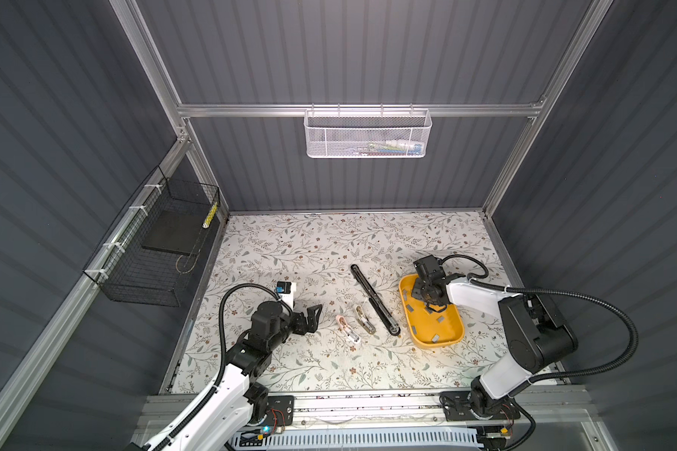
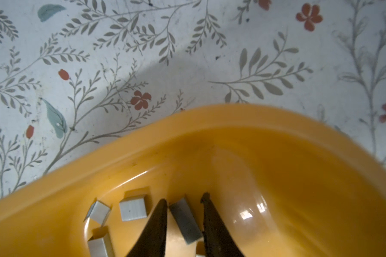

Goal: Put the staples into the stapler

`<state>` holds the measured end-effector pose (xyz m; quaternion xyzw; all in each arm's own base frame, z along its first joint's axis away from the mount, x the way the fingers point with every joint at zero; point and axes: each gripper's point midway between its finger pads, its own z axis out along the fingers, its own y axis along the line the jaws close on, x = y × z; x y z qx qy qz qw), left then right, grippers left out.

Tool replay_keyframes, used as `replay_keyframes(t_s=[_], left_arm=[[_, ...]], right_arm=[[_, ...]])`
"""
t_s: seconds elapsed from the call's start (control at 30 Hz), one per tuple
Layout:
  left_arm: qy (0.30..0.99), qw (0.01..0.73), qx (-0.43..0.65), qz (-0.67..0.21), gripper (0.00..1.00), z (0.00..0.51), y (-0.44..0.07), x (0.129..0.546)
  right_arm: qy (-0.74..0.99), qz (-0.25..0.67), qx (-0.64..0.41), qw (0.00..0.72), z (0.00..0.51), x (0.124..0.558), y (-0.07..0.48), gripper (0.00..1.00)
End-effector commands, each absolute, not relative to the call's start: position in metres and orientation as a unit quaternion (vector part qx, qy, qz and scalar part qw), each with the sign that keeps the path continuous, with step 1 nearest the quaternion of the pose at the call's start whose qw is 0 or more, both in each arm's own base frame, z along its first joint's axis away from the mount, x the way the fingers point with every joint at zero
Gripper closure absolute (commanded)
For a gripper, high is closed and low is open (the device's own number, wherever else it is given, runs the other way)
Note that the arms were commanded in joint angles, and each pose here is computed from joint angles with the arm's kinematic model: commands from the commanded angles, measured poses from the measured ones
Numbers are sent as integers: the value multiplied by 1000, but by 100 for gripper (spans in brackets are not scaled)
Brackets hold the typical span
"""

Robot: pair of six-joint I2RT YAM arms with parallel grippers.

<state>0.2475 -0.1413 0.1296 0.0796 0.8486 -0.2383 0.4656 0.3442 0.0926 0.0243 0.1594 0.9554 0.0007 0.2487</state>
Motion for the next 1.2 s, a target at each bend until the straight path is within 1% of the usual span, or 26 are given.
replay_keyframes(t_s=[0.0,0.4,0.57,0.7,0.9,1.17], left_arm=[[850,465,78,-235,0,129,-140,247],[850,465,78,-235,0,130,-140,247],[850,465,77,-234,0,130,-140,248],[851,464,77,-234,0,129,-139,248],[850,466,77,-235,0,130,-140,248],[850,466,77,-235,0,130,-140,248]], right_arm=[[956,-6,166,243,26,338,88,70],[962,-11,157,225,18,345,92,71],[963,3,162,213,11,342,96,73],[963,15,167,212,10,339,98,74],[965,10,166,202,5,333,96,75],[966,-1,159,206,11,323,94,72]])
